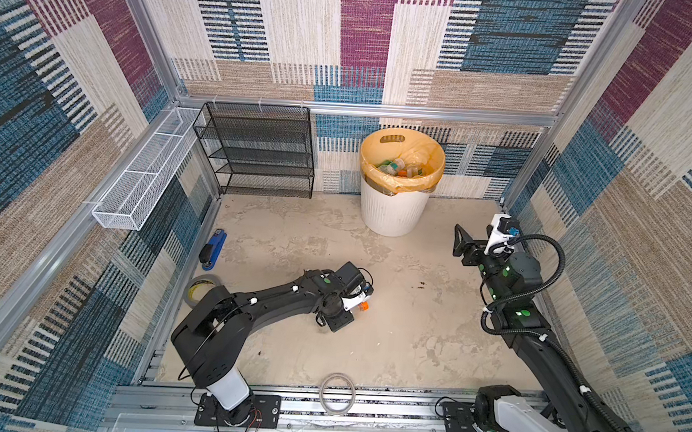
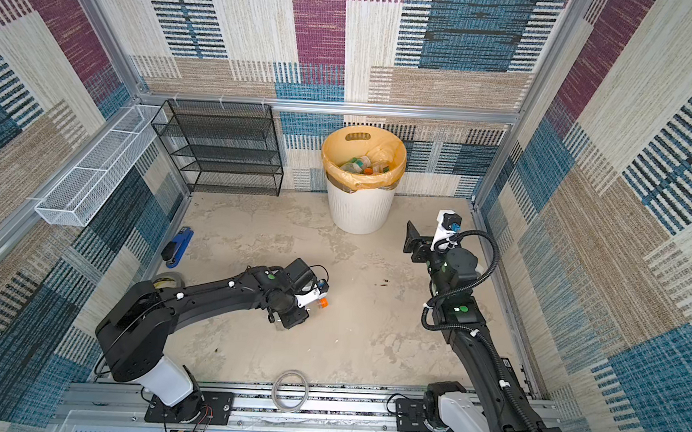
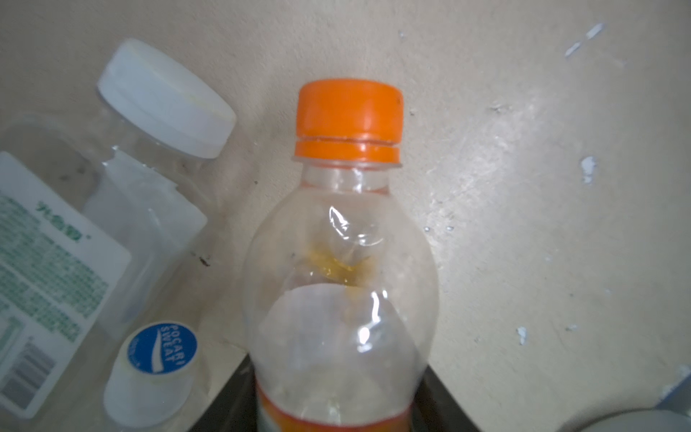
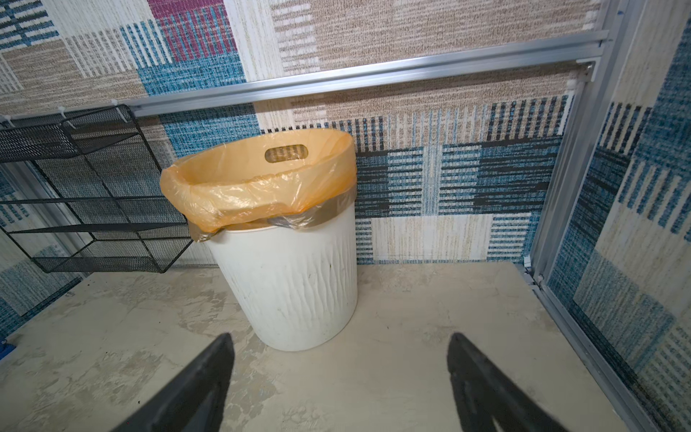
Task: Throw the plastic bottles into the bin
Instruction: 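Lower left gripper onto the second orange-cap bottle and close on it, then lift orange-cap bottle over the bin and open left gripper, then draw left gripper back while right gripper reaches the white-label bottle, then close right gripper on the white-label clear bottle and lift it, then carry the white-label bottle with right gripper over the bin and open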
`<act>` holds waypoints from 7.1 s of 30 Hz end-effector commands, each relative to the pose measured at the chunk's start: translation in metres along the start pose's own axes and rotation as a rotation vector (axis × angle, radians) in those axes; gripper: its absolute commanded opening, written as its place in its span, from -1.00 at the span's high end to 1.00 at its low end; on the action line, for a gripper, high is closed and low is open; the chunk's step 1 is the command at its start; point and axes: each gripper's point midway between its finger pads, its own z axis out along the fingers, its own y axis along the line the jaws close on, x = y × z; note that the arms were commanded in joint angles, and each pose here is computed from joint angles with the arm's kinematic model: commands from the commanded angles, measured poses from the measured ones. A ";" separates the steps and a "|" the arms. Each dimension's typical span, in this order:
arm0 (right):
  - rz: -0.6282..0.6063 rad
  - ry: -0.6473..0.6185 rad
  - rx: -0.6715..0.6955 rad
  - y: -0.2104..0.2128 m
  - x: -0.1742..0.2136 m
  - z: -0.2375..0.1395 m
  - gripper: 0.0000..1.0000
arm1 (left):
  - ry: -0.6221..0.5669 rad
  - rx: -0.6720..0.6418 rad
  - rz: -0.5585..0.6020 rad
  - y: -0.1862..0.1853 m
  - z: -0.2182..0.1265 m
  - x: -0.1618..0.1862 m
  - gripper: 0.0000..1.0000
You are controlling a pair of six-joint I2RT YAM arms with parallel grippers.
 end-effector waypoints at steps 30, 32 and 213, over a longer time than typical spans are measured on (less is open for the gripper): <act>0.068 0.014 0.007 -0.004 0.025 -0.013 -0.69 | -1.966 -0.570 -0.052 0.034 -0.365 -0.254 -0.11; 0.072 -0.003 0.002 -0.003 0.023 -0.014 -0.68 | -1.991 -0.569 -0.033 0.032 -0.378 -0.262 -0.14; -0.219 0.667 -0.354 0.177 0.184 0.053 -0.13 | -0.690 -0.318 -0.593 0.171 -0.195 0.001 -0.65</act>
